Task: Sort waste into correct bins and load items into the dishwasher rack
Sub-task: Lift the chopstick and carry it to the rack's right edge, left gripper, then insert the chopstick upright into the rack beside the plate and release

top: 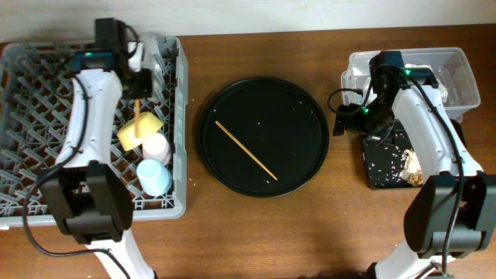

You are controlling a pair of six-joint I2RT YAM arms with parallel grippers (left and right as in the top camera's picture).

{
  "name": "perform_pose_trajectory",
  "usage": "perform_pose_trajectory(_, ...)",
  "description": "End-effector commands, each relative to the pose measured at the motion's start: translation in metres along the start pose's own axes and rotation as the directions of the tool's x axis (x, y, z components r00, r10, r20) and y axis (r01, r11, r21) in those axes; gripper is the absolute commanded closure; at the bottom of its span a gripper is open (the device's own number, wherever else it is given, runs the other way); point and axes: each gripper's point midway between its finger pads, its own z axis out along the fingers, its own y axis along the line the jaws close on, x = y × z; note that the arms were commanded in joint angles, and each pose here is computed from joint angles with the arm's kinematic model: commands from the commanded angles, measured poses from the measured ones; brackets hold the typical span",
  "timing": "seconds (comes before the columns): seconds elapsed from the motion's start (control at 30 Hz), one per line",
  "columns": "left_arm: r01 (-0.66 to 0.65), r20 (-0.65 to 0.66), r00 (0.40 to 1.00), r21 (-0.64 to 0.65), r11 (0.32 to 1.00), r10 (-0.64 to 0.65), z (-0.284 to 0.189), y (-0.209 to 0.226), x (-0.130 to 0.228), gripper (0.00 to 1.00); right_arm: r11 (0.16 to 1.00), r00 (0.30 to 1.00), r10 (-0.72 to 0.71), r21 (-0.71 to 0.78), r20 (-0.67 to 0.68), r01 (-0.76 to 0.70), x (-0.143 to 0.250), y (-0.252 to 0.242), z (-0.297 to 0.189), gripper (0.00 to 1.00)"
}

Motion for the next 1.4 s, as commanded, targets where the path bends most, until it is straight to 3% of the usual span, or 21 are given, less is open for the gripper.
perform_pose_trajectory(0.0, -0.035, 0.125, 0.992, 0.078, 0.996, 0.025, -0.026, -0.049, -0.026, 1.0, 1.0, 0.999, -0.014, 0.005, 0.037, 0.014, -0.004, 0.0, -0.011, 0.08)
perform_pose_trajectory(0.1, 0.012, 0.186, 0.982, 0.031, 0.999, -0.017, -0.029, -0.052, -0.042, 1.0, 1.0, 0.999, -0.014, 0.006, 0.035, 0.014, -0.003, 0.0, -0.011, 0.08)
perform_pose_trajectory(0.47, 0.026, 0.175, 0.984, 0.01, 1.0, -0.027, -0.031, -0.044, -0.04, 1.0, 1.0, 0.999, -0.015, 0.004, 0.043, 0.015, -0.005, 0.0, -0.011, 0.08)
perform_pose_trajectory(0.8, -0.151, 0.295, 0.946, 0.031, 0.988, 0.135, -0.054, -0.12, -0.067, 1.0, 1.0, 0.999, -0.015, 0.006, 0.038, 0.015, -0.004, 0.0, -0.011, 0.08)
perform_pose_trajectory(1.03, -0.092, 0.243, 0.963, -0.11, 0.99, 0.117, 0.004, -0.085, -0.071, 1.0, 0.999, 0.999, -0.014, 0.03, 0.033, 0.013, -0.003, -0.005, -0.011, 0.08)
perform_pose_trajectory(1.23, -0.178, 0.284, 0.935, -0.149, 0.973, 0.214, 0.007, -0.075, -0.086, 1.0, 0.999, 0.999, -0.014, 0.029, 0.037, 0.013, -0.004, -0.004, -0.011, 0.08)
perform_pose_trajectory(1.37, -0.156, 0.286, 0.934, -0.209, 0.965, 0.213, 0.005, -0.062, -0.09, 1.0, 0.999, 0.999, -0.013, 0.03, 0.032, 0.012, -0.002, -0.005, -0.011, 0.08)
